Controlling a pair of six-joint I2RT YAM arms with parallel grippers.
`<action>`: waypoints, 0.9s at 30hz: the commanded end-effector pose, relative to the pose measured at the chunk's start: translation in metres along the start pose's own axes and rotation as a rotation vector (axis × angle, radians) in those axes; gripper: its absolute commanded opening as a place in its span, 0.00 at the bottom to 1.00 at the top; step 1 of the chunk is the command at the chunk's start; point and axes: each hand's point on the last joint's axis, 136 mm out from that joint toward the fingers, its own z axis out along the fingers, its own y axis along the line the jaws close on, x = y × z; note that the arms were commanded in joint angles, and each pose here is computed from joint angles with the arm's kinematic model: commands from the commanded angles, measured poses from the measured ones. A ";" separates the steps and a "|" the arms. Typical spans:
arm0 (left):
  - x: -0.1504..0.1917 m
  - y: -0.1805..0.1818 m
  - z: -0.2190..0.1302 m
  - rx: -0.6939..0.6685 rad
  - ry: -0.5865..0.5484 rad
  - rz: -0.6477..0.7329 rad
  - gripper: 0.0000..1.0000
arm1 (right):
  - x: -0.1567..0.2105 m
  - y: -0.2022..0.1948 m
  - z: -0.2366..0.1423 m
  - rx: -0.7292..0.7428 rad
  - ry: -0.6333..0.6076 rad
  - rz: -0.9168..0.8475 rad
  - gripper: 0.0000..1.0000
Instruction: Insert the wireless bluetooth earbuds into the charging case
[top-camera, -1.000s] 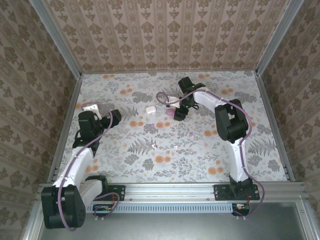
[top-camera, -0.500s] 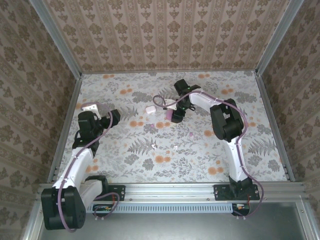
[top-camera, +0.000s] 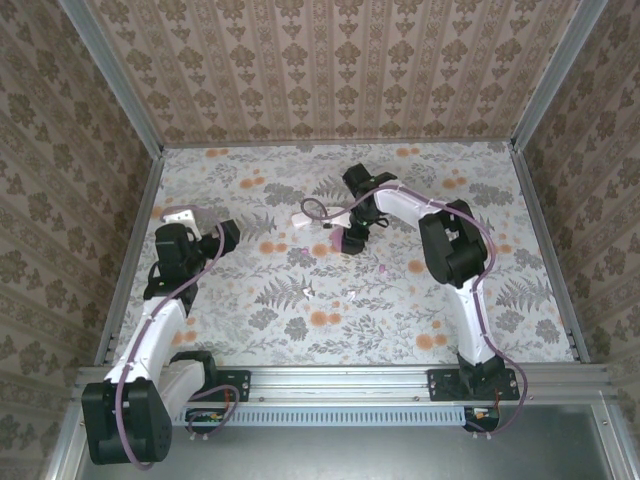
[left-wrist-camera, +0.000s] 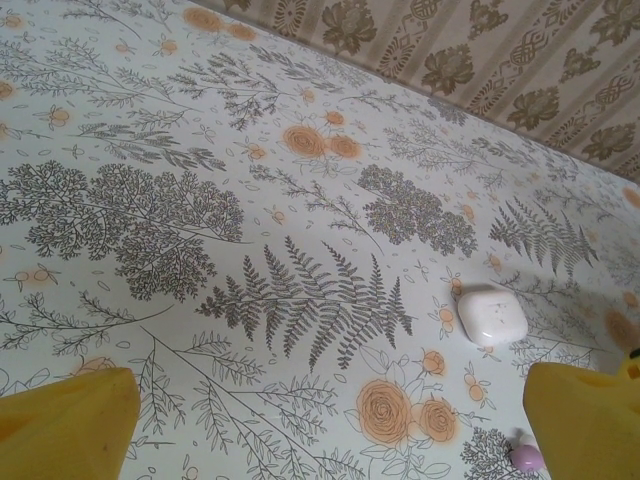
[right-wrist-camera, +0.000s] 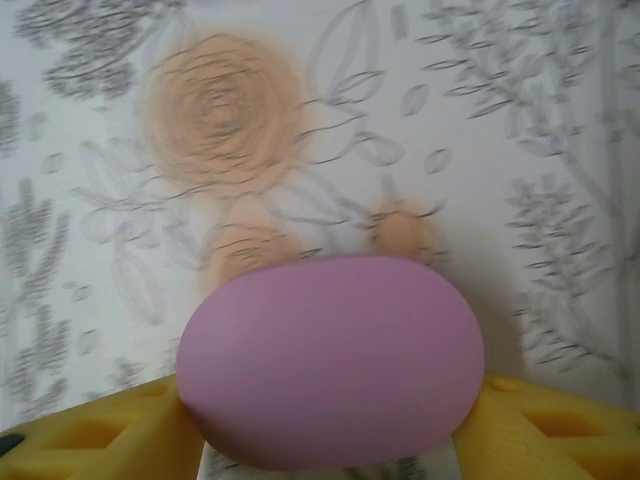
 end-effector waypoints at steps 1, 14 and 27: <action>-0.001 0.000 -0.002 -0.004 -0.005 0.019 1.00 | -0.008 0.036 -0.022 -0.080 -0.006 -0.014 0.65; -0.002 -0.004 -0.003 0.013 0.001 -0.008 1.00 | 0.011 0.067 -0.032 -0.039 0.015 0.032 0.69; -0.005 -0.004 -0.016 0.000 -0.023 -0.009 1.00 | 0.013 0.083 -0.018 -0.108 0.099 0.095 0.65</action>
